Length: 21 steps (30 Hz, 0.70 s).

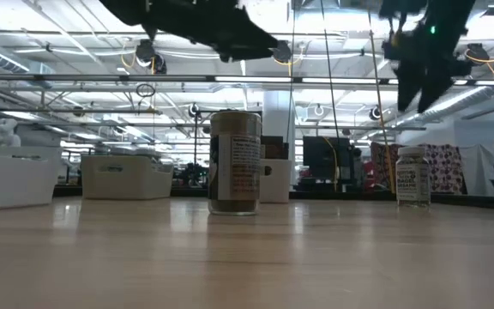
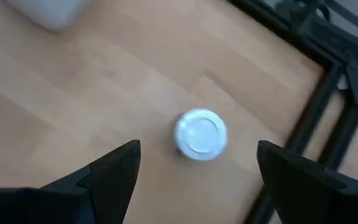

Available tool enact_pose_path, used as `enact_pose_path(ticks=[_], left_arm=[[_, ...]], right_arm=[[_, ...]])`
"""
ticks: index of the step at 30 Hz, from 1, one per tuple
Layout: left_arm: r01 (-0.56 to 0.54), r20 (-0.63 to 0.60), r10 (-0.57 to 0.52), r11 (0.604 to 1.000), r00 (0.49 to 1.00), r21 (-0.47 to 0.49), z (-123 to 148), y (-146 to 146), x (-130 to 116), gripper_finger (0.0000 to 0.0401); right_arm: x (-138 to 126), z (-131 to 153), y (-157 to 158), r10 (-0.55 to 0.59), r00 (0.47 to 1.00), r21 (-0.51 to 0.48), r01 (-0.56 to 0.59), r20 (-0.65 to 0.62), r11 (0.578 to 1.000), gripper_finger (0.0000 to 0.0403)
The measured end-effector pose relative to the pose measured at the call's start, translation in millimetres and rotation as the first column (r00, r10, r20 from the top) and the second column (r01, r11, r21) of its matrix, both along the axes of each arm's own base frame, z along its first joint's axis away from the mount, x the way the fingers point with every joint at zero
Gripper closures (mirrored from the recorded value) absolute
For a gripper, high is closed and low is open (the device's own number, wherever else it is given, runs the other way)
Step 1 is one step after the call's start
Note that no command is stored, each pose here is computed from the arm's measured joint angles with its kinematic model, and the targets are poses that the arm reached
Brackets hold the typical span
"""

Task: Sort spices by type
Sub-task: Put the white seasoning bottle into the gray bin

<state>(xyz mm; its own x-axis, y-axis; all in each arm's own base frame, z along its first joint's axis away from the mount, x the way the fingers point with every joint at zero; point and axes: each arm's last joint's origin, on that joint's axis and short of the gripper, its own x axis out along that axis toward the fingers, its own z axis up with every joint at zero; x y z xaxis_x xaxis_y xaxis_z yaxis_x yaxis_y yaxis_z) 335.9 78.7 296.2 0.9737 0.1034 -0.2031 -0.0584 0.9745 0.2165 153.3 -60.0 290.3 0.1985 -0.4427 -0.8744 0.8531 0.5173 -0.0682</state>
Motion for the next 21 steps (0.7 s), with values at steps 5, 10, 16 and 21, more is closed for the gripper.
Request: enact_pose_path(ticks=[5,10,16,21], left_arm=[[-0.001,0.026,0.003,0.997,1.000,-0.083,-6.6,0.6,7.7,0.0105],[0.010,0.027,-0.008,0.996,1.000,-0.094,-6.5,-3.6,8.6,0.0105],[0.033,0.009,-0.032,0.990,0.999,-0.140,-6.6,-15.6,8.9,0.0105],[0.012,-0.043,-0.018,0.990,0.999,-0.143,0.6,-23.2,-1.8,0.0105]], right_arm=[[-2.5,-31.0,-6.8,-0.038,0.998,0.025,0.039,-0.052,0.999,0.0097],[-0.7,-51.2,-10.5,-0.049,0.998,0.007,0.049,-0.032,0.999,0.0097],[-2.7,-74.9,-14.8,-0.061,0.998,-0.001,0.061,-0.027,0.998,0.0097],[-5.7,-92.0,-15.1,-0.080,0.997,0.012,0.081,-0.019,0.997,0.0097]])
